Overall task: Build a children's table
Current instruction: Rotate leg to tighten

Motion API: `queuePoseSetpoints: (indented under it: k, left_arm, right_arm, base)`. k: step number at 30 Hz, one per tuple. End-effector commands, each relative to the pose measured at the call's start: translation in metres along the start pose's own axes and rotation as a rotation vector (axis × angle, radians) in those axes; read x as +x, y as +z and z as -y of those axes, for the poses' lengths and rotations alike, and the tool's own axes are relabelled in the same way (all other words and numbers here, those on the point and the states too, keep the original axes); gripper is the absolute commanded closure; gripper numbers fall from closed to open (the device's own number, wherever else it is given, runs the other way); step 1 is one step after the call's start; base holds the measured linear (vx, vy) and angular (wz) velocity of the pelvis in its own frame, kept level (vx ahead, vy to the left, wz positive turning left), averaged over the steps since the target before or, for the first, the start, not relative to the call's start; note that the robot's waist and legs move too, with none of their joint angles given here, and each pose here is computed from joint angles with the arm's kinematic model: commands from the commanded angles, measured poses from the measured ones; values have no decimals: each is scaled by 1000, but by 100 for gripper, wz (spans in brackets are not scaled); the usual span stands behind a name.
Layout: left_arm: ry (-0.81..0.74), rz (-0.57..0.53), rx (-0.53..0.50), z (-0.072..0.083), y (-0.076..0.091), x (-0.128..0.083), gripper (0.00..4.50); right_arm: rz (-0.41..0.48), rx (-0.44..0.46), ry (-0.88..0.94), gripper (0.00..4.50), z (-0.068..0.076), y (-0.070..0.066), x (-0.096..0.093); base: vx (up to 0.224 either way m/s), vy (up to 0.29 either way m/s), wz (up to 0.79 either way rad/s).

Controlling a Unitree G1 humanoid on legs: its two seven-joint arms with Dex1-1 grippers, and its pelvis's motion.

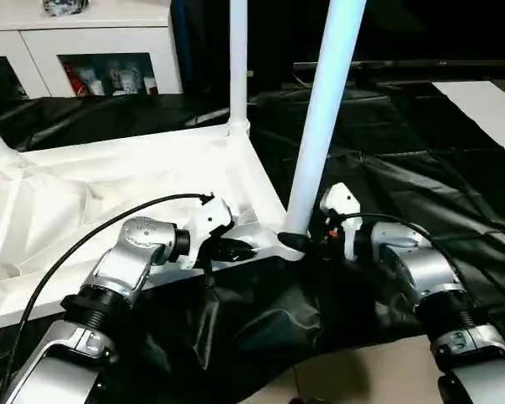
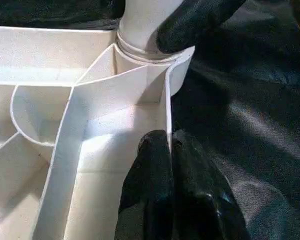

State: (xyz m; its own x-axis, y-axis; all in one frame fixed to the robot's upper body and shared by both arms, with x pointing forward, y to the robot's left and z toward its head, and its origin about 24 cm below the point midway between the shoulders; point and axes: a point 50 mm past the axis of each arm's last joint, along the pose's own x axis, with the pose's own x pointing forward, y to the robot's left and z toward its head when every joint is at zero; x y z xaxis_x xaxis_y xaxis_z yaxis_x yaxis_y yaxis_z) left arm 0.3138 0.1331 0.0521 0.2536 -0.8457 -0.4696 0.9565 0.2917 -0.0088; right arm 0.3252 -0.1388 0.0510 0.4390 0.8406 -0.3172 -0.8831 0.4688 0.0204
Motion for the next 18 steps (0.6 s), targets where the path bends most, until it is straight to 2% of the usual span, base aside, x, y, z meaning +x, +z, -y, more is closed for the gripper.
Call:
queuePoseSetpoints:
  k: [1,4,5,7,11,14,15,18]
  left_arm:
    - [20,20,22,-2,8,2,450]
    - [128,23,0,-11,13,11,450]
    - [128,23,0,-11,13,11,450]
    - [209,32,-18,-17,20,21,450]
    - [315,50,-54,-25,33,35,450]
    - [358,56,-54,-28,40,42,450]
    - [365,66,-40,-28,45,49,450]
    - [357,74,-18,-26,50,54,450]
  right_arm:
    - [-4,-2,-4,210,-2,0,3]
    - [12,75,-97,239,-5,-8,11]
    - [12,75,-97,239,-5,-8,11]
    - [7,153,-235,248,-4,-15,22]
    - [-5,268,-390,251,-7,-20,41]
    - [-24,316,-483,251,-8,-20,52]
    - [-37,313,-515,251,-12,-17,63]
    - [-24,301,-495,251,-19,-11,75]
  base:
    - [0,0,0]
    - [0,0,0]
    - [0,0,0]
    - [0,0,0]
    - [0,0,0]
    - [0,0,0]
    - [0,0,0]
    - [0,0,0]
